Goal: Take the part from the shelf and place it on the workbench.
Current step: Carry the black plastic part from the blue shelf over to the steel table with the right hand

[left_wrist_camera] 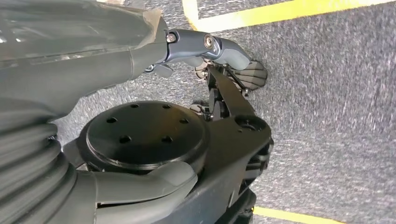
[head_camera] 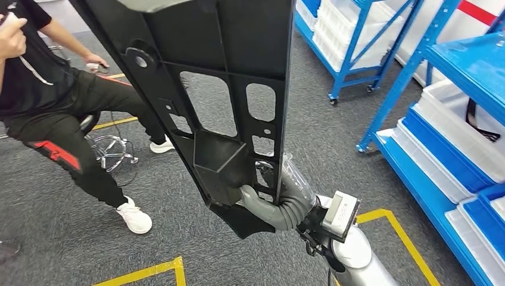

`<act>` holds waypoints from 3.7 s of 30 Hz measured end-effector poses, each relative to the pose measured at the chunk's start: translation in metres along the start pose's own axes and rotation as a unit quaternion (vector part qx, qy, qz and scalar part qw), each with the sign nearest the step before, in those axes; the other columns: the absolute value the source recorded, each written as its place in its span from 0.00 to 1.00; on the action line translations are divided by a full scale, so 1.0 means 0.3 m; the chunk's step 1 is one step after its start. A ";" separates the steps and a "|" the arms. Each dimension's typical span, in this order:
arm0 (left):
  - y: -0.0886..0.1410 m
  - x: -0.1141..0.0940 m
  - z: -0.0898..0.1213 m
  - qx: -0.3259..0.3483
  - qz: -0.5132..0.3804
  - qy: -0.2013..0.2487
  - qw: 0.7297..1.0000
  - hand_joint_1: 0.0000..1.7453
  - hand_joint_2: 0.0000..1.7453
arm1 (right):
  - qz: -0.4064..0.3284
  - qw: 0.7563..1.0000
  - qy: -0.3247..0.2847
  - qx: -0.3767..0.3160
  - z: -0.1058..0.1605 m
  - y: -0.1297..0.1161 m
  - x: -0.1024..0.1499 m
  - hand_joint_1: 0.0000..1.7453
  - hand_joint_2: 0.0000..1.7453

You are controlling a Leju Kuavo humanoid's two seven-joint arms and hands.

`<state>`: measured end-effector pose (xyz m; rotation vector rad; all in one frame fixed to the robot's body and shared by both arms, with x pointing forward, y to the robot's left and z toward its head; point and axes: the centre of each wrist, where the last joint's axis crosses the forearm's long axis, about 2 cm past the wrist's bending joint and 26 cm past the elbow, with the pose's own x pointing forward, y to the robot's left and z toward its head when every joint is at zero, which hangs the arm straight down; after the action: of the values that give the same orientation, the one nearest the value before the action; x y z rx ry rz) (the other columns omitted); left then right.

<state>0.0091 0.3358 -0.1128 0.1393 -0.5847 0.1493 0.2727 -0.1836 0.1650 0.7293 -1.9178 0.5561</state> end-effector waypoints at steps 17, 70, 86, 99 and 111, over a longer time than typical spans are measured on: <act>0.045 -0.016 0.010 0.007 -0.017 0.005 1.000 0.00 1.00 | -0.003 1.000 0.008 -0.014 0.029 0.000 -0.007 1.00 1.00; 0.074 -0.018 0.013 0.021 -0.025 0.012 0.999 0.00 1.00 | 0.005 1.000 0.010 -0.014 0.017 -0.001 -0.002 1.00 1.00; 0.049 0.004 -0.002 0.013 -0.039 -0.001 0.999 0.00 1.00 | 0.011 1.000 0.015 -0.023 0.033 -0.008 -0.006 1.00 1.00; 0.042 -0.009 0.006 0.013 -0.037 0.003 0.999 0.00 1.00 | 0.008 1.000 0.009 -0.018 0.007 -0.008 -0.002 1.00 1.00; 0.037 -0.009 0.006 0.012 -0.036 0.005 0.999 0.00 1.00 | 0.007 1.000 0.009 -0.025 0.003 -0.002 0.000 1.00 1.00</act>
<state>0.0039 0.3462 -0.1118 0.1820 -0.5678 0.0876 0.2727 -0.1845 0.1646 0.6783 -1.9141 0.5197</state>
